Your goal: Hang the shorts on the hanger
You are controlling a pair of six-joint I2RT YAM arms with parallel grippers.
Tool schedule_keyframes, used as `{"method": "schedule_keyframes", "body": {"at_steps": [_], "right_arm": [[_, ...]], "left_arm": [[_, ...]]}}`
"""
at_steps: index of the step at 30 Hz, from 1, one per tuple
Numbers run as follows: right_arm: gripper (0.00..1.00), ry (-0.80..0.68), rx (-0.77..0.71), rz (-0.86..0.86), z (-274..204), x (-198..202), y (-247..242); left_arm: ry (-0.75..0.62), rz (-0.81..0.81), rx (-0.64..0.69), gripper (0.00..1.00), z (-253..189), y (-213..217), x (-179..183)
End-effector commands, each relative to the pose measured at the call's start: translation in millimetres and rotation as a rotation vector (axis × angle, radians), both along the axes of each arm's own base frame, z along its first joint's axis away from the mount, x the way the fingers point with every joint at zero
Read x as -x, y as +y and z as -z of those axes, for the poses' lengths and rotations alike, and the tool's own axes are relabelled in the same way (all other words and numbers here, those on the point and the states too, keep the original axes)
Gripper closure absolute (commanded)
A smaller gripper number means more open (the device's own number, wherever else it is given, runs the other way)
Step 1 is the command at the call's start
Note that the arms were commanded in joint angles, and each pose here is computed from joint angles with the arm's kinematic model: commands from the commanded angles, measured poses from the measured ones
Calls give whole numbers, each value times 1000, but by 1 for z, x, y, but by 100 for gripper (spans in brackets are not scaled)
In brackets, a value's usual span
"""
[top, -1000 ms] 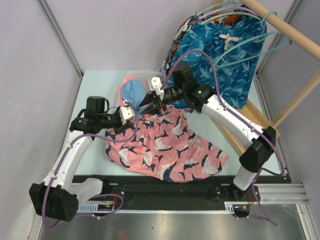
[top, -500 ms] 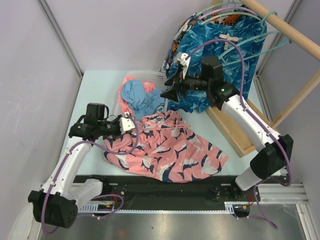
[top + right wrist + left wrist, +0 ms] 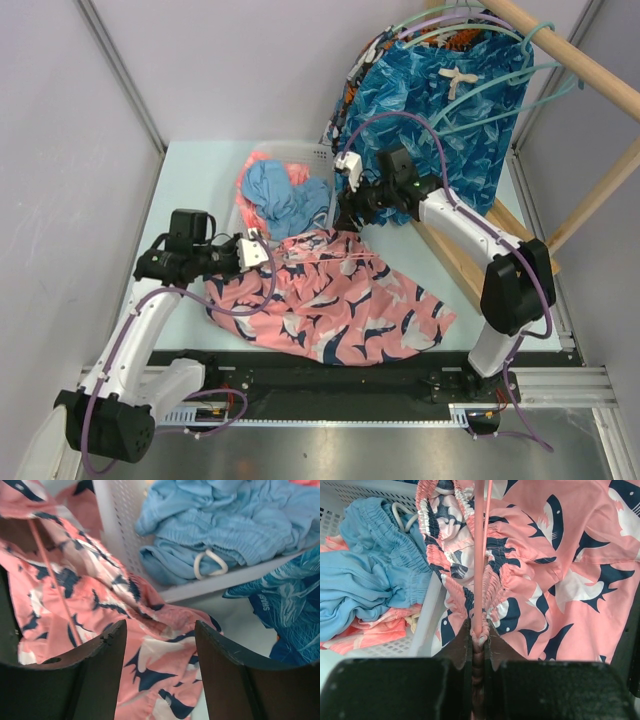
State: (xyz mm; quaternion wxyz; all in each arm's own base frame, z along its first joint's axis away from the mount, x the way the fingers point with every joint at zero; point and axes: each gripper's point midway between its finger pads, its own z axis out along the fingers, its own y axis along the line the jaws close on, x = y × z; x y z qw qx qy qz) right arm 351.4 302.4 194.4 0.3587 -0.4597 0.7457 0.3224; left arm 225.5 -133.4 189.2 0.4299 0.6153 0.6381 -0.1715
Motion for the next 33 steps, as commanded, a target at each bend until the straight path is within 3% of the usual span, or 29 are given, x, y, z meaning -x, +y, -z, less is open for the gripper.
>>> {"method": "schedule_keyframes", "body": {"at_steps": [1, 8, 11, 12, 14, 15, 16, 25, 33], "right_arm": [[39, -25, 50, 7, 24, -12, -1], [42, -3, 67, 19, 54, -20, 9], [52, -2, 75, 59, 67, -29, 7], [65, -6, 80, 83, 67, -33, 4], [79, -12, 75, 95, 60, -35, 0], [95, -13, 80, 103, 55, -35, -7], [100, -27, 77, 105, 46, -33, -12], [100, -5, 126, 169, 11, -14, -69], [100, -14, 136, 158, -17, 15, -81]], "left_arm": [[-51, 17, 14, 100, -11, -2, 0], [-32, -16, 30, 100, -12, -2, -4], [-25, -30, 41, 100, -13, -3, -5], [-25, -34, 42, 100, -14, -3, -5], [-26, -69, 34, 100, -14, 3, -9], [-27, -84, 31, 100, -15, 6, -10], [-23, -123, 29, 100, -14, 15, -15], [-33, -265, -16, 100, -12, 51, -37], [29, -331, -83, 100, 11, 72, -48]]}}
